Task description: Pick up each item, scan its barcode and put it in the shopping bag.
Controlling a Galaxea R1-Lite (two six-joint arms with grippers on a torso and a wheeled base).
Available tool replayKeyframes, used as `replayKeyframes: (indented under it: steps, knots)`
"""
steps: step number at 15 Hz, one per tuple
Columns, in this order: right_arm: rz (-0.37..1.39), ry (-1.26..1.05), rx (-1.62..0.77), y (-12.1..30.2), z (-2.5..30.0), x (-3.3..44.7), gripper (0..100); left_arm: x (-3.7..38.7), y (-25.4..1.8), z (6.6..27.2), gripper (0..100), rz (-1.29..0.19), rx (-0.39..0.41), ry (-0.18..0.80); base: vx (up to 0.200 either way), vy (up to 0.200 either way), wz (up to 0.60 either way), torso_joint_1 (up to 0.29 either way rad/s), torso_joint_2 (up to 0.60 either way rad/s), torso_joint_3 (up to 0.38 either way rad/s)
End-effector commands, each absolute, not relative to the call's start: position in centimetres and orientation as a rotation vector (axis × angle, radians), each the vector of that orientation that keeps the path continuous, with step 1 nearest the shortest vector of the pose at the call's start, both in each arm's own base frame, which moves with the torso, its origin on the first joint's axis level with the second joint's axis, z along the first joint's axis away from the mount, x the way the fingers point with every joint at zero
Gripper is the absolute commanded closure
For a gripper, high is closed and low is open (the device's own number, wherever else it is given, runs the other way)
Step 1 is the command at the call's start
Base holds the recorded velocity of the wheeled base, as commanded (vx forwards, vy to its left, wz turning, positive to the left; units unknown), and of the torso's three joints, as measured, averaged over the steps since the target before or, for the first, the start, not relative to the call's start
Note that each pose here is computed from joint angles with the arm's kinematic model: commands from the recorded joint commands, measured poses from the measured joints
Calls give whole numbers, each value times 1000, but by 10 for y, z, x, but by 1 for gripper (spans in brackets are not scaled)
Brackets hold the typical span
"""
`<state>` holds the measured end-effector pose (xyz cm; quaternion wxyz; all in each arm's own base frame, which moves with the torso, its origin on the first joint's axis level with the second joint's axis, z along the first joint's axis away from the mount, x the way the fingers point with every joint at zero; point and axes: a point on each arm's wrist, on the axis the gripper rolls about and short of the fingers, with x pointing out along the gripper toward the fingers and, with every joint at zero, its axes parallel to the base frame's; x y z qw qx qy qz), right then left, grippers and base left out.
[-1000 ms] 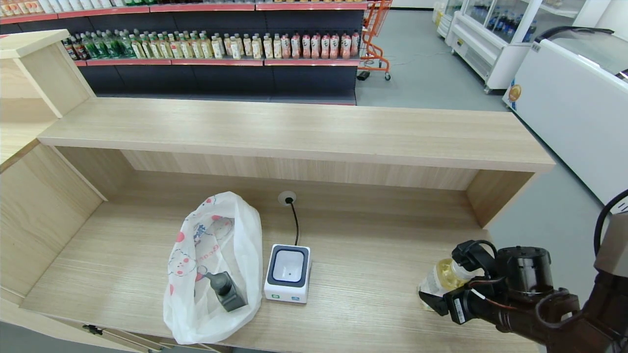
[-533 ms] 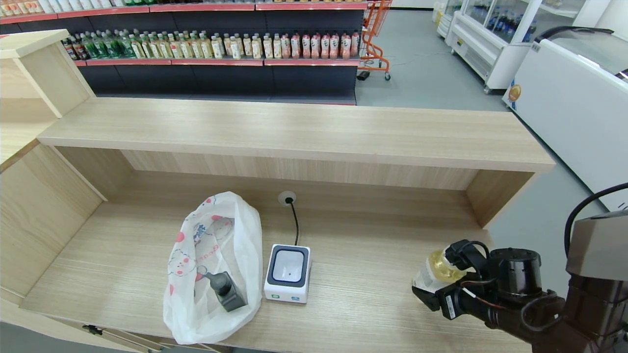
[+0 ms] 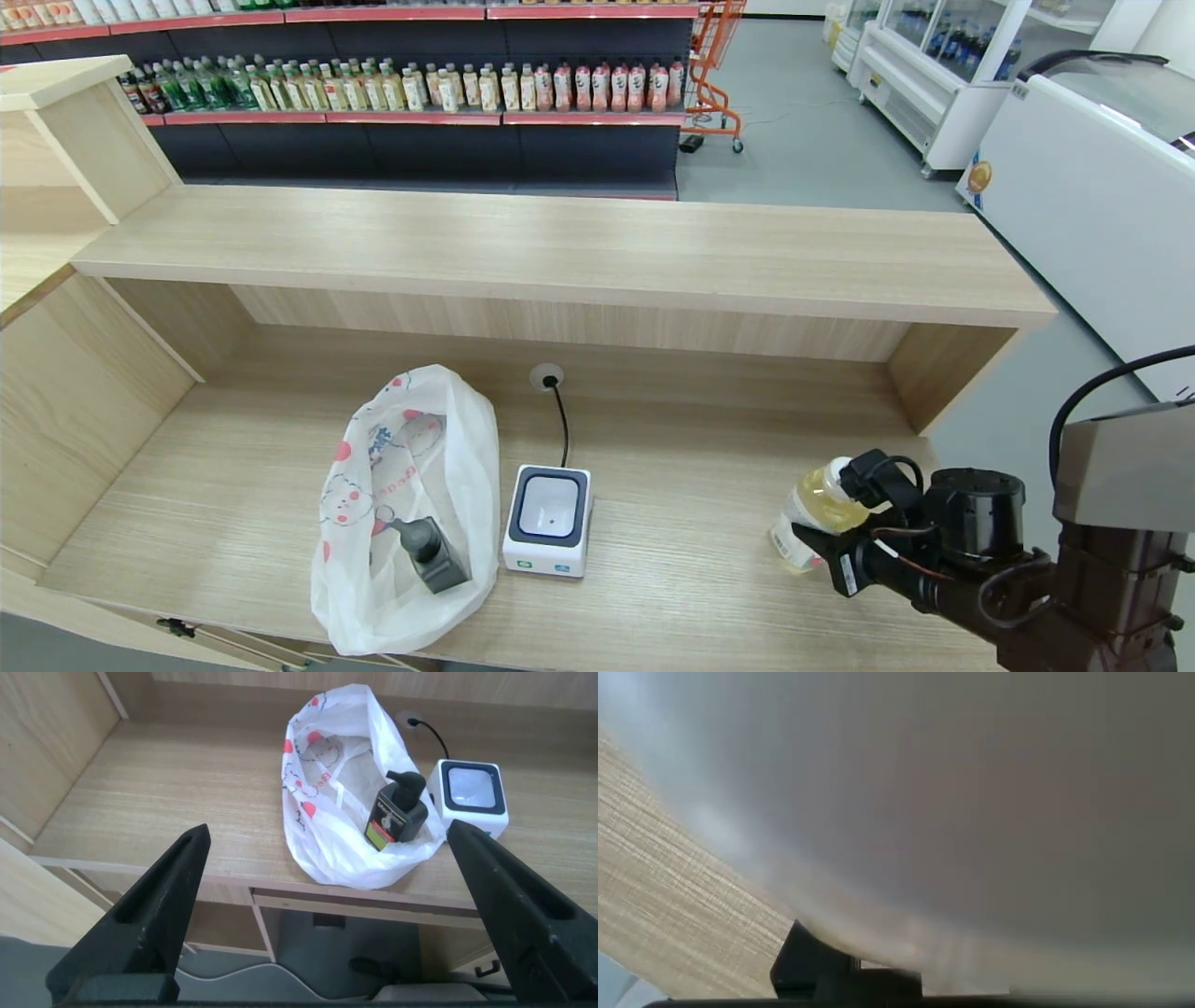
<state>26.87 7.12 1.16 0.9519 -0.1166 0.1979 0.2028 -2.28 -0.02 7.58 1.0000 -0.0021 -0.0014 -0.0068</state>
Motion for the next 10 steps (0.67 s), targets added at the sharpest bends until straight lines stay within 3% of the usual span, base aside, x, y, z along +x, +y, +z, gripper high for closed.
replayKeyframes:
  steps: [1, 10]
  knots:
    - [415, 384, -265, 67, 6, 272, 100, -23, 0, 76, 0, -14, -5, -3, 0, 0, 0, 0, 0, 0]
    - [438, 297, -330, 68, 8, 285, 100, -23, 0, 76, 0, -14, -5, -2, 0, 0, 0, 0, 0, 0]
